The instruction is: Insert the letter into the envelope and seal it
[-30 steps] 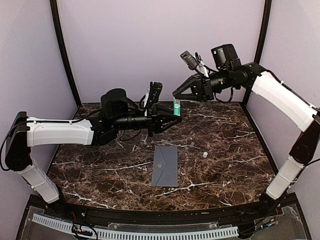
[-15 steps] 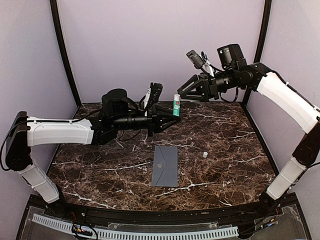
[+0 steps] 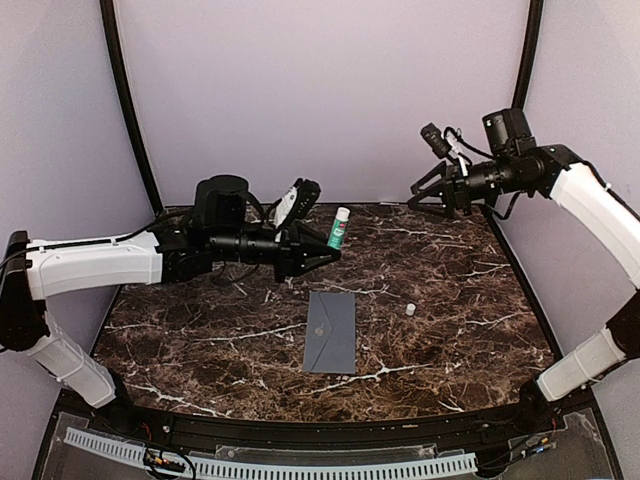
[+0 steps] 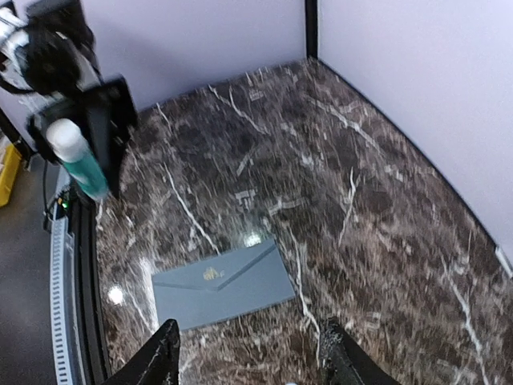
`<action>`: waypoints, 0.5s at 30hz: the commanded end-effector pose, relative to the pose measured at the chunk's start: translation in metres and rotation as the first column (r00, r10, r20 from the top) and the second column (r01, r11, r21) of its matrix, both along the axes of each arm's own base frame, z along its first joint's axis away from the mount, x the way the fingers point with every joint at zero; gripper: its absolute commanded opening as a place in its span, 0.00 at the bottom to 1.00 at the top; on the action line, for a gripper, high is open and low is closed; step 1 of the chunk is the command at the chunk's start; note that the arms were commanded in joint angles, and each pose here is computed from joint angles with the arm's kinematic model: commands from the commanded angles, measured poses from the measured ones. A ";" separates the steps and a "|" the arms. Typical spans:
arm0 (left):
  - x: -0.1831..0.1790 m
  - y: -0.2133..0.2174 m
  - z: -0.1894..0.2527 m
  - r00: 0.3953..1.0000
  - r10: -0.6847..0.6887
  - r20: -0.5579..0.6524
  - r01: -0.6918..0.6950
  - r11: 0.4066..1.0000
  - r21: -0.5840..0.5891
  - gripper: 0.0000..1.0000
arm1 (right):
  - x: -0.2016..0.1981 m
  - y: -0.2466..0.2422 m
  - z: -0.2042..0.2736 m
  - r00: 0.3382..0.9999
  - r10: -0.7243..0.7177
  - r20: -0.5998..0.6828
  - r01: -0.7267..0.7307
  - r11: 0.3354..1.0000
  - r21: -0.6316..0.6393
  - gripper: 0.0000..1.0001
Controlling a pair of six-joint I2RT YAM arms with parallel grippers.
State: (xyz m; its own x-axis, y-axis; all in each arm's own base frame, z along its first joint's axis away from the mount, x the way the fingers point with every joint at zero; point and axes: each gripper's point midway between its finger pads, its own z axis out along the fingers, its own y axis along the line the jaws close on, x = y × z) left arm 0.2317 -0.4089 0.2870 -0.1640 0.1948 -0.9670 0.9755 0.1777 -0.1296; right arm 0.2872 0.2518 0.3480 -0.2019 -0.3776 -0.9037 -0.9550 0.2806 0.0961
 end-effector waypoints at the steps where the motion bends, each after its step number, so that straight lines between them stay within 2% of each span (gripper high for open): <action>1: -0.011 0.012 0.007 0.999 -0.015 0.047 0.015 1.000 0.006 0.11 | 0.021 -0.025 -0.096 0.993 -0.105 -0.052 0.088 0.958 -0.273 0.56; 7: -0.012 0.017 -0.003 0.999 -0.006 0.032 0.006 1.000 -0.005 0.12 | 0.021 -0.043 -0.173 0.981 -0.146 -0.131 0.068 0.879 -0.472 0.56; 15: -0.016 0.017 0.004 1.000 -0.015 -0.010 0.014 0.999 -0.039 0.12 | 0.012 -0.045 -0.241 0.984 -0.122 -0.127 0.005 0.738 -0.675 0.54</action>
